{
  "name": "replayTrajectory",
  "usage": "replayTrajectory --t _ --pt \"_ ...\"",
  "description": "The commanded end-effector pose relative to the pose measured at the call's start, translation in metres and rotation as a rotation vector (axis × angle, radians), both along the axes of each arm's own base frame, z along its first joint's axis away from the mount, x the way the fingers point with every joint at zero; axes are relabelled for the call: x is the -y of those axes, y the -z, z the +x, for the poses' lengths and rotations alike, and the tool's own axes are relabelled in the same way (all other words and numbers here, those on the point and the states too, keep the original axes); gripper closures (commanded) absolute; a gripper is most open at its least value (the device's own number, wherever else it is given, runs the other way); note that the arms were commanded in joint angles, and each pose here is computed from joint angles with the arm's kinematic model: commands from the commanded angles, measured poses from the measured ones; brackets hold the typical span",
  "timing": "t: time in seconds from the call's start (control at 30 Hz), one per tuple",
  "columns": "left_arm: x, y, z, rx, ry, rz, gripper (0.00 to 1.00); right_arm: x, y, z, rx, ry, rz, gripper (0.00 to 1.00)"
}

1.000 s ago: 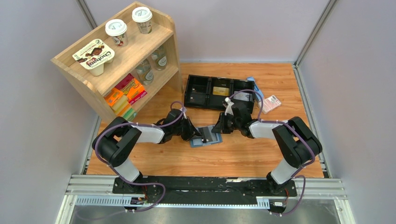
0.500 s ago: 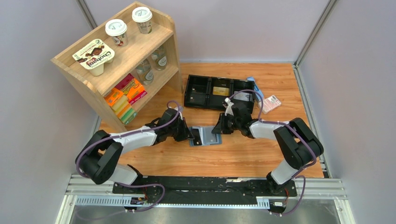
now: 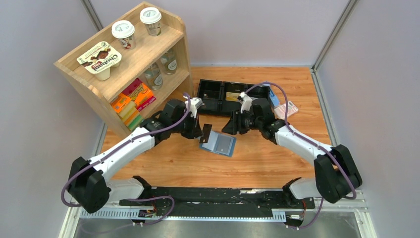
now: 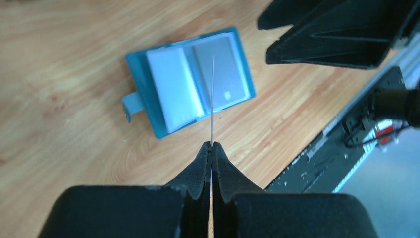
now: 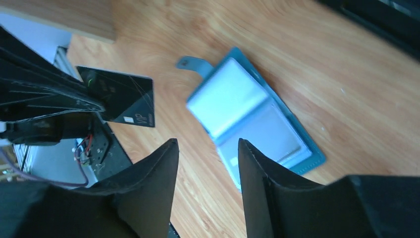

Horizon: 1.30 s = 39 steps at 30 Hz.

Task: Take the credit cards out of the card holder
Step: Place the credit card in the storage box.

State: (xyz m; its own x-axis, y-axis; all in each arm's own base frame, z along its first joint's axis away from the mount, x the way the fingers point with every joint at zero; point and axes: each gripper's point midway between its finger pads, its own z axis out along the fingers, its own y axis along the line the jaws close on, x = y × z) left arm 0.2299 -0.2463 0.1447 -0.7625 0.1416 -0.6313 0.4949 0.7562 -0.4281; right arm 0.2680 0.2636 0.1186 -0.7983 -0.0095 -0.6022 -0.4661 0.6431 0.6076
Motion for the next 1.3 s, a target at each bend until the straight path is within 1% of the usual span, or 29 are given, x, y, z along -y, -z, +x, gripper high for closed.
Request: replayTrajectory --t 0.0,0.1,0.17,0.27,0.4,0.53,0.63,0.73,0.8,0.83,0.87,0.9,0.93,0.97,1.0,1.03,1.07,1.1,1.13,1.17,1.27 --pt "0.006 -0.042 -0.021 0.118 0.287 -0.009 1.00 -0.009 -0.061 -0.009 0.194 -0.166 0.077 0.45" --pt "0.011 -0.057 -0.038 0.135 0.432 -0.034 1.00 -0.012 -0.085 -0.020 0.273 -0.250 0.102 0.36" --pt "0.012 -0.068 -0.046 0.146 0.498 -0.050 1.00 -0.012 -0.095 -0.026 0.320 -0.301 0.104 0.33" --pt "0.014 -0.084 -0.053 0.181 0.575 -0.067 1.00 -0.017 -0.109 -0.038 0.363 -0.390 0.130 0.33" --pt "0.015 -0.094 -0.062 0.177 0.627 -0.088 1.00 -0.026 -0.124 -0.057 0.397 -0.521 0.186 0.35" --pt "0.016 -0.097 -0.065 0.169 0.645 -0.101 1.00 -0.037 -0.127 -0.075 0.372 -0.627 0.211 0.40" --pt "0.018 -0.100 -0.067 0.166 0.661 -0.112 1.00 -0.041 -0.127 -0.076 0.389 -0.656 0.217 0.51" --pt "0.017 -0.100 -0.067 0.163 0.663 -0.106 1.00 -0.042 -0.130 -0.078 0.388 -0.673 0.235 0.72" --pt "0.017 -0.101 -0.066 0.174 0.657 -0.100 1.00 -0.043 -0.128 -0.079 0.374 -0.680 0.238 0.91" --pt "0.016 -0.102 -0.065 0.178 0.646 -0.098 1.00 -0.043 -0.127 -0.079 0.373 -0.682 0.235 1.00" --pt "0.015 -0.102 -0.059 0.196 0.617 -0.079 0.98 -0.042 -0.125 -0.079 0.366 -0.681 0.232 1.00" --pt "0.014 -0.104 -0.056 0.205 0.592 -0.074 0.94 -0.043 -0.123 -0.078 0.356 -0.674 0.228 1.00" --pt "0.010 -0.102 -0.043 0.235 0.531 -0.033 0.90 -0.042 -0.120 -0.076 0.344 -0.664 0.223 1.00" --pt "0.007 -0.103 -0.037 0.238 0.472 -0.022 0.83 -0.042 -0.118 -0.074 0.319 -0.639 0.221 1.00" --pt "0.000 -0.103 -0.019 0.285 0.381 0.032 0.79 -0.042 -0.115 -0.070 0.300 -0.604 0.213 1.00" --pt "-0.004 -0.104 -0.012 0.292 0.306 0.037 0.71 -0.042 -0.113 -0.064 0.286 -0.562 0.208 1.00" --pt "-0.016 -0.104 0.000 0.324 0.209 0.078 0.67 -0.040 -0.110 -0.055 0.278 -0.509 0.200 1.00" --pt "-0.025 -0.106 0.014 0.350 0.104 0.099 0.60 -0.038 -0.105 -0.048 0.248 -0.452 0.199 1.00" --pt "-0.031 -0.107 0.014 0.362 0.064 0.097 0.57 -0.037 -0.104 -0.041 0.255 -0.405 0.216 1.00" --pt "-0.032 -0.113 0.019 0.387 0.014 0.078 0.54 -0.035 -0.101 -0.038 0.221 -0.366 0.230 1.00" --pt "-0.041 -0.119 0.023 0.414 -0.092 0.036 0.49 -0.031 -0.094 -0.017 0.196 -0.198 0.240 1.00"
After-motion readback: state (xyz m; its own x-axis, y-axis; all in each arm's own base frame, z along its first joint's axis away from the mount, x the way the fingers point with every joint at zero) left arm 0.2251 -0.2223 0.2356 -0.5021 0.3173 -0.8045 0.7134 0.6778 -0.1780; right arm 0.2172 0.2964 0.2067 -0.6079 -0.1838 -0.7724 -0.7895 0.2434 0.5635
